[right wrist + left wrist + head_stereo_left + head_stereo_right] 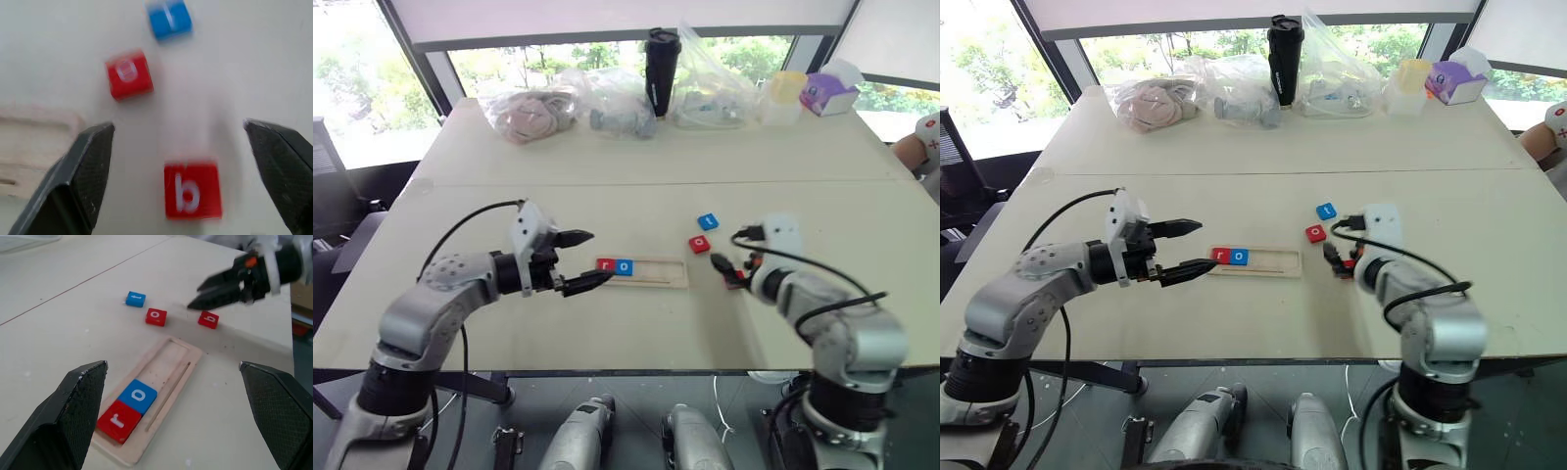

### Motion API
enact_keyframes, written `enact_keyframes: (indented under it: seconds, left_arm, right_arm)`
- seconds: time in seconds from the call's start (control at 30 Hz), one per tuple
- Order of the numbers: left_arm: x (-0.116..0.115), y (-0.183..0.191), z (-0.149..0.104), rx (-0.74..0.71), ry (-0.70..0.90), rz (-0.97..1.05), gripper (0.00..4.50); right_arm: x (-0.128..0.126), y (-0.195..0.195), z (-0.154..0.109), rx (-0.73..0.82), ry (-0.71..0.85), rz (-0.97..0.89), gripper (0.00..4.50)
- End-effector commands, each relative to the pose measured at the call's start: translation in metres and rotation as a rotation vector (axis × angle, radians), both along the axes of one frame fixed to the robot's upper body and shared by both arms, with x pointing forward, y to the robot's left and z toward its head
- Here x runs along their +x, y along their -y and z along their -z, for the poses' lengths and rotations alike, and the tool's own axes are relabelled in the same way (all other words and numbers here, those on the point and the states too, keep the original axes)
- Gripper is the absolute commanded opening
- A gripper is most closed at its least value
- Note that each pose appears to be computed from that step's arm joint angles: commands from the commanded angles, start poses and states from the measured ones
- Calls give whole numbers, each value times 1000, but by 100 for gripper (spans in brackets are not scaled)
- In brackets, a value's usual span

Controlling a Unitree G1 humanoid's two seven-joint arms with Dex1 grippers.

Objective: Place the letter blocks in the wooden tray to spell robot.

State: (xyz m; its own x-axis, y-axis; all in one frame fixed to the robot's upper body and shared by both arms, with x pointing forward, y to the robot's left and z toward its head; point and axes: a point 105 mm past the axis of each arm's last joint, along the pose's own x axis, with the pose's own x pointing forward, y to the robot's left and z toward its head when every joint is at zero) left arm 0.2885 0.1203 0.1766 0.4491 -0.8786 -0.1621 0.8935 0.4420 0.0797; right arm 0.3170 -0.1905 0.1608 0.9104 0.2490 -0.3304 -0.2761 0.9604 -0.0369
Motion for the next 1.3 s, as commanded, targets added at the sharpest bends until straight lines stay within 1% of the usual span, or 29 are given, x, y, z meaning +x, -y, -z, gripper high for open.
enact_keyframes:
  seconds: [0.03, 0.07, 0.1, 0.2, 0.27, 0.33, 0.43, 0.53, 0.7, 0.9, 0.93, 1.03, 1.13, 1.17, 1.2, 1.3]
  left_arm:
    - [-12, -1, -10, 19, 34, 67, 450]
    - [-15, -1, -10, 36, 31, 90, 450]
    - [-18, -1, -10, 54, 31, 113, 450]
    - [-25, -3, -11, 100, 33, 168, 450]
    - [-29, -4, -12, 131, 39, 193, 450]
    - [-30, -6, -14, 145, 44, 198, 450]
    - [-31, -8, -19, 123, 30, 186, 450]
    - [-33, -16, -17, 128, 13, 143, 450]
    - [-38, -21, -19, 111, 3, 104, 450]
    - [-39, -25, -19, 111, -9, 73, 450]
    - [-39, -26, -19, 113, -9, 71, 450]
    - [-38, -26, -21, 115, -7, 65, 450]
    - [-38, -27, -21, 119, -6, 61, 450]
    - [-38, -27, -21, 120, -6, 60, 450]
    - [-38, -27, -21, 121, -6, 59, 450]
    - [-35, -30, -21, 126, -2, 48, 450]
  right_arm:
    - [-14, -16, -21, -62, 119, -378, 444]
    - [-19, -13, -19, -101, 114, -473, 444]
    - [-20, -7, -14, -147, 108, -530, 444]
    - [-15, 11, 9, -273, 52, -662, 444]
    - [-12, 18, 20, -306, 20, -738, 444]
    - [-4, 22, 25, -327, 11, -789, 444]
    - [7, 26, 28, -367, 20, -825, 444]
    - [15, 26, 31, -388, 11, -865, 444]
    - [16, 37, 44, -451, -32, -892, 444]
    - [13, 38, 55, -470, -58, -935, 444]
    - [13, 38, 56, -476, -58, -944, 422]
    - [11, 38, 58, -478, -52, -963, 322]
    - [11, 37, 54, -471, -41, -961, 163]
    - [11, 37, 52, -467, -37, -957, 120]
    - [11, 36, 51, -465, -36, -954, 116]
    - [13, 19, 29, -384, 4, -951, 116]
